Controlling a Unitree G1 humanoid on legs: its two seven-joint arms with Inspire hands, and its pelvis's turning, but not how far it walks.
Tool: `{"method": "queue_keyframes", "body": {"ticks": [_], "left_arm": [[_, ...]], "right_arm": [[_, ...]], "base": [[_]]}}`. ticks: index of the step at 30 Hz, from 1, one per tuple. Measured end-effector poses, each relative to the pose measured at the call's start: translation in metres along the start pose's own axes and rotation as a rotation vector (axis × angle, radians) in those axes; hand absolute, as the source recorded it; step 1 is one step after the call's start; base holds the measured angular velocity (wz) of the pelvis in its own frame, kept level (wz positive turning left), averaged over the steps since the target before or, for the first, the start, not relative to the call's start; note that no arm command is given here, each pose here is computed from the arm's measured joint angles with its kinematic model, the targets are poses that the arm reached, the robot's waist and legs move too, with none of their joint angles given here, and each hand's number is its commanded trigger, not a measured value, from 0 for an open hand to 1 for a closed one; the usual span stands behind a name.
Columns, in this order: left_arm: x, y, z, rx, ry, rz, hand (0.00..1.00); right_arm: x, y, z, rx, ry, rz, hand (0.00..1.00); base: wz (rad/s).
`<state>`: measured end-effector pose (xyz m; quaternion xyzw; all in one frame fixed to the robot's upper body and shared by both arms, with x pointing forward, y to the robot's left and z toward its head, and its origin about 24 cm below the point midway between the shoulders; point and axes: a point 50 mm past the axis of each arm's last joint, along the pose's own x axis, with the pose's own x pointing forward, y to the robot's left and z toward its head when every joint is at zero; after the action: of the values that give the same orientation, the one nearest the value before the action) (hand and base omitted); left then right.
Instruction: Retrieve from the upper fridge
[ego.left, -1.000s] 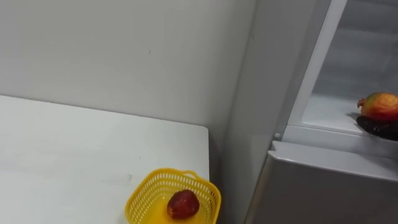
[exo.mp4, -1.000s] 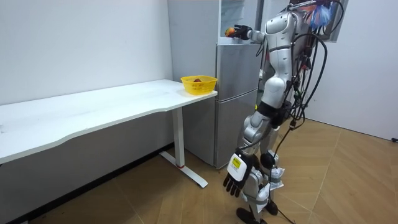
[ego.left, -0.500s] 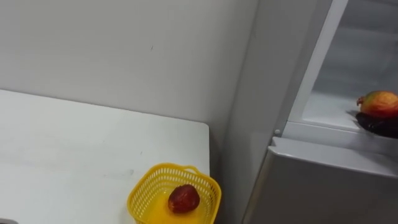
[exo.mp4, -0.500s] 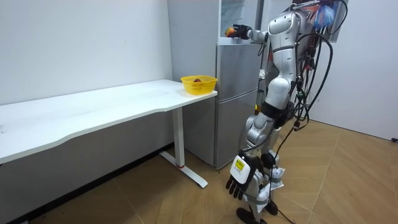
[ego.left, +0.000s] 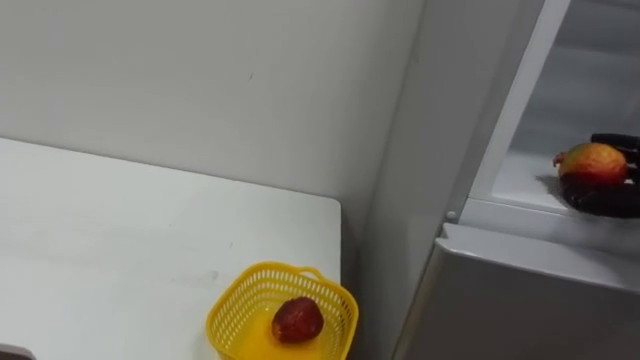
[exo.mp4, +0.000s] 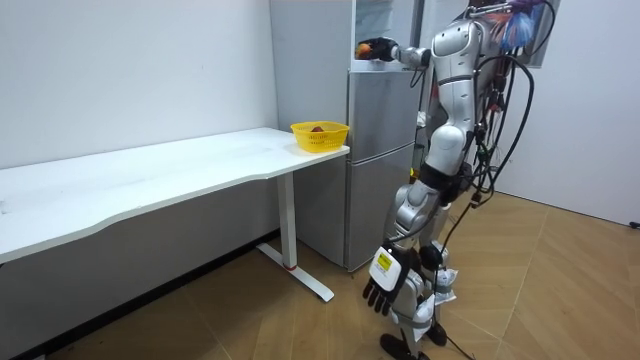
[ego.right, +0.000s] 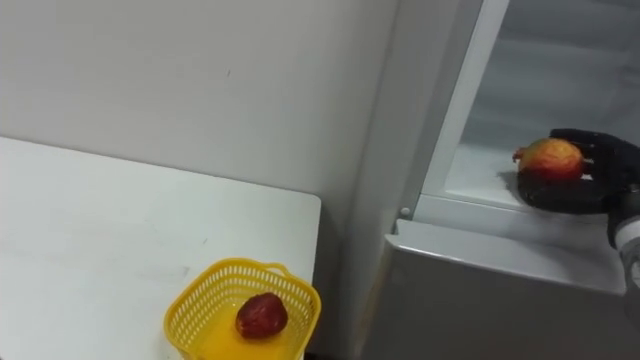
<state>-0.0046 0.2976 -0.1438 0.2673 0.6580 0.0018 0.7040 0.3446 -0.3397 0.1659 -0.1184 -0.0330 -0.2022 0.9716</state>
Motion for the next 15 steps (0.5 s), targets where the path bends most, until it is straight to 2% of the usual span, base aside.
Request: {"method": "queue_keyframes", "body": {"ticks": [15], "left_arm": [[0.0006, 0.0012, 0.0035, -0.01, -0.009, 0.004, 0.0]], "right_arm": [[0.001, -0.0022, -0.0007, 0.093, 0.015, -0.006, 1.0]], "base": [[0.03]]}}
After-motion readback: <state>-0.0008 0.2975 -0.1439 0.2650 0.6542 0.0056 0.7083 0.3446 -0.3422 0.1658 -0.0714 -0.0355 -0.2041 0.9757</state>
